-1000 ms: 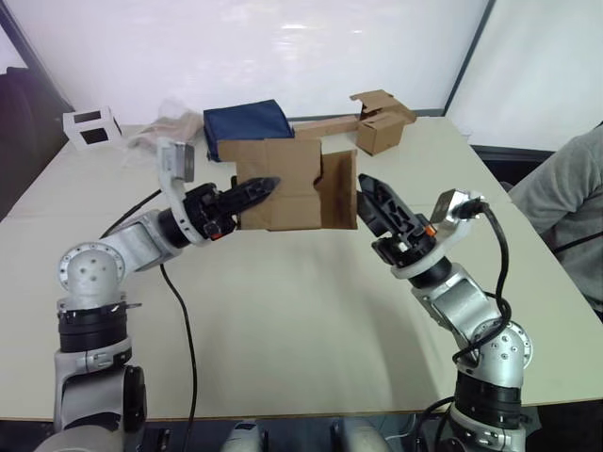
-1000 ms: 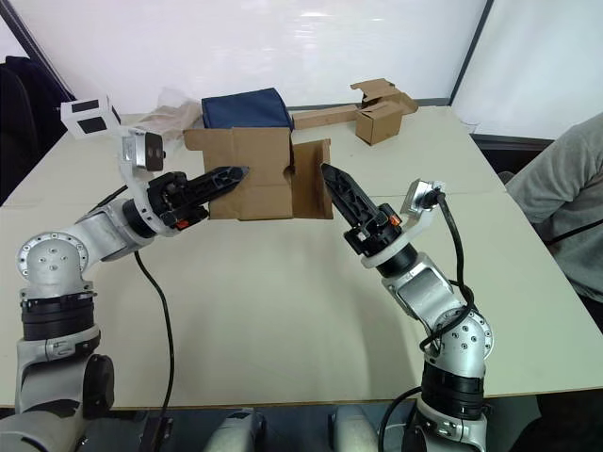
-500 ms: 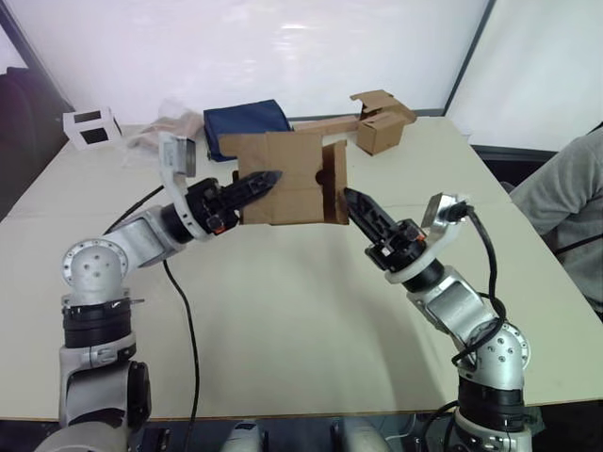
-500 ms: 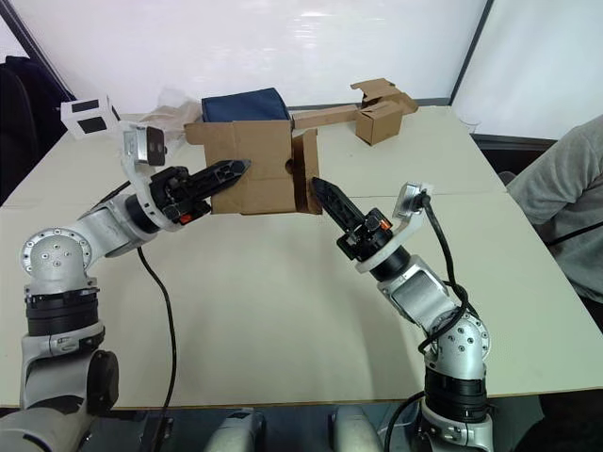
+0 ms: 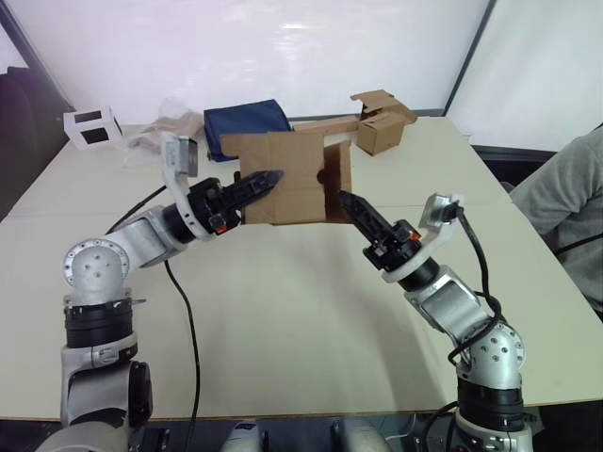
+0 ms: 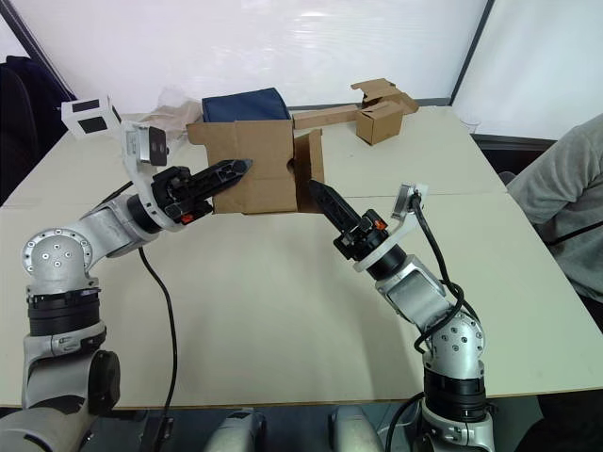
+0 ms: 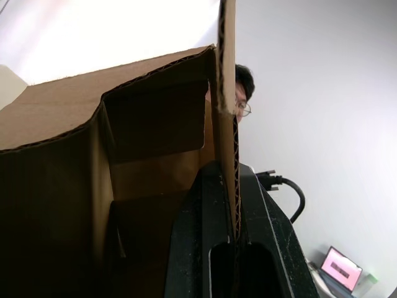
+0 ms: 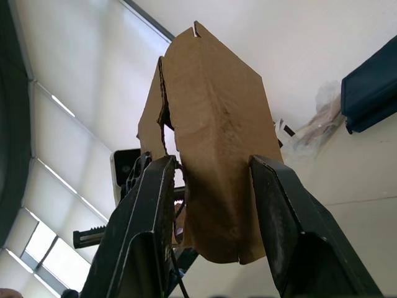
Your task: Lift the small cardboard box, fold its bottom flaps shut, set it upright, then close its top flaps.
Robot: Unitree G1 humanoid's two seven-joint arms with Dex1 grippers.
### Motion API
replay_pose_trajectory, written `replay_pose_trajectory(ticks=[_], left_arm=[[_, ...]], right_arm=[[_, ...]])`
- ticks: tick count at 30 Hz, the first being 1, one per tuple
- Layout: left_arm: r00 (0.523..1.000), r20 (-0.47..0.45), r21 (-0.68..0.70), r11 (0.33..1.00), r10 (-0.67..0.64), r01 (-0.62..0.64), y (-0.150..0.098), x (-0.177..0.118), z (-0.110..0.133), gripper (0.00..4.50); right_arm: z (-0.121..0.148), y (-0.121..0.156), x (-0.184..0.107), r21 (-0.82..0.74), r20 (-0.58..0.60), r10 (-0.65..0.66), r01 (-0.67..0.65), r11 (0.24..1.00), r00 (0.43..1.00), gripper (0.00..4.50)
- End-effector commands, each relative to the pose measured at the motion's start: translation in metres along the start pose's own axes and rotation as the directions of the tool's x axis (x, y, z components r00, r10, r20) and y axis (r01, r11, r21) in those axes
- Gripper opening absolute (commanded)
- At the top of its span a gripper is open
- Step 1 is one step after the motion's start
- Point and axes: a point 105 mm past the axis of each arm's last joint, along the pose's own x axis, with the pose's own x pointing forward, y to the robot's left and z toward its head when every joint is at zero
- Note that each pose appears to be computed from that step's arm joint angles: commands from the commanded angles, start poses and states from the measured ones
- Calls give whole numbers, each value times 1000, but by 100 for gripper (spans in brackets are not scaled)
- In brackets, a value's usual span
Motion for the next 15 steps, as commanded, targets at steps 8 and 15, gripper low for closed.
replay_pose_trajectory(ticks=[8, 15], left_arm=[[999, 7, 41, 998, -38, 38, -13, 1, 7, 0], [999, 7, 42, 998, -40, 40, -13, 1, 6, 0]], right_arm=[[6, 16, 1, -26, 13, 64, -63, 998, 998, 141], [7, 13, 4, -51, 13, 47, -46, 998, 999, 141]])
